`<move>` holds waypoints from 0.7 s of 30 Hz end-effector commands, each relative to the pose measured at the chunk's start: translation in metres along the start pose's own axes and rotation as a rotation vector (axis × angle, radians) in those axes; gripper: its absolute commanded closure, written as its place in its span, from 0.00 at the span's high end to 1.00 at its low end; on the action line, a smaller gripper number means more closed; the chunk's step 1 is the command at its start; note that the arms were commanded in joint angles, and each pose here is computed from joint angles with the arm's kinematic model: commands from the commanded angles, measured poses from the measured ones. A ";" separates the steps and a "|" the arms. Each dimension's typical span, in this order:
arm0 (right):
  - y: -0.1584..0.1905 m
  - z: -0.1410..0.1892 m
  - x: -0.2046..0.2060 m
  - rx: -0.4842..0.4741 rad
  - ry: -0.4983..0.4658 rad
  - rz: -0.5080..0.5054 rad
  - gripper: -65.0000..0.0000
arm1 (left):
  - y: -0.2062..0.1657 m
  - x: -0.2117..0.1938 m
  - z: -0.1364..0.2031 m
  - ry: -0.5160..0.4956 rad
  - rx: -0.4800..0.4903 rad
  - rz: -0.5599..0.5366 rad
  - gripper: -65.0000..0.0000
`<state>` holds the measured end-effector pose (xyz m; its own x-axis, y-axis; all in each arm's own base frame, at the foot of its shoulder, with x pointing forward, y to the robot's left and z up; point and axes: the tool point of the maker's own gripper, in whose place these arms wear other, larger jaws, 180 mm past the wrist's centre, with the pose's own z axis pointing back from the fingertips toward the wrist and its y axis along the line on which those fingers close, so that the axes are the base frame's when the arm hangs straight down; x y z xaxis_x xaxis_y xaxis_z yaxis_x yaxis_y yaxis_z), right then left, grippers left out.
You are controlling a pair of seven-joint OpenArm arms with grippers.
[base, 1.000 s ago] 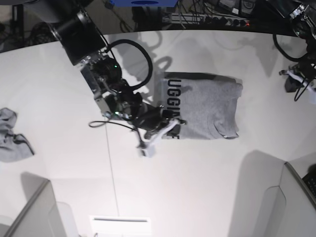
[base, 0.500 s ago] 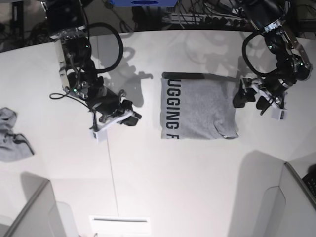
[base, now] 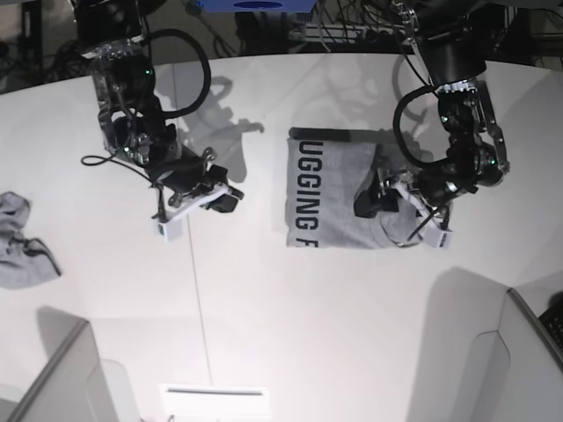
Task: Fold the T-shirt properly
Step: 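Grasp the folded bundle's edge with the left gripper, then drag and rotate the folded bundle with the left gripper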
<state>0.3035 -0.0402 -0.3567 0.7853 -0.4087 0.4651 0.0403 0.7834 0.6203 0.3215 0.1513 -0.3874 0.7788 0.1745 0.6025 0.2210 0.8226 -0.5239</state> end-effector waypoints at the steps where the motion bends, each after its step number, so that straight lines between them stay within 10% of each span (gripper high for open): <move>1: 0.012 0.005 0.015 0.036 -0.048 0.024 0.00 | 0.001 0.006 0.003 -0.015 0.002 -0.011 0.91; 5: 0.007 0.013 0.023 0.027 -0.075 0.038 0.00 | -0.001 -0.001 -0.001 0.012 0.000 -0.002 0.85; 18: -0.037 0.047 0.043 -0.066 -0.177 -0.045 0.00 | 0.033 -0.022 0.003 0.118 0.168 0.048 0.00; 21: -0.052 0.055 0.045 -0.099 -0.195 -0.072 0.00 | 0.025 -0.033 -0.007 0.189 0.178 -0.018 0.00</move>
<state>0.2961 -0.1223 -0.3455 0.6674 -0.5457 0.5068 0.1905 0.7830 0.5922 0.3064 0.1607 -0.4248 0.8687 0.0880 0.4875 0.1369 0.9031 -0.4071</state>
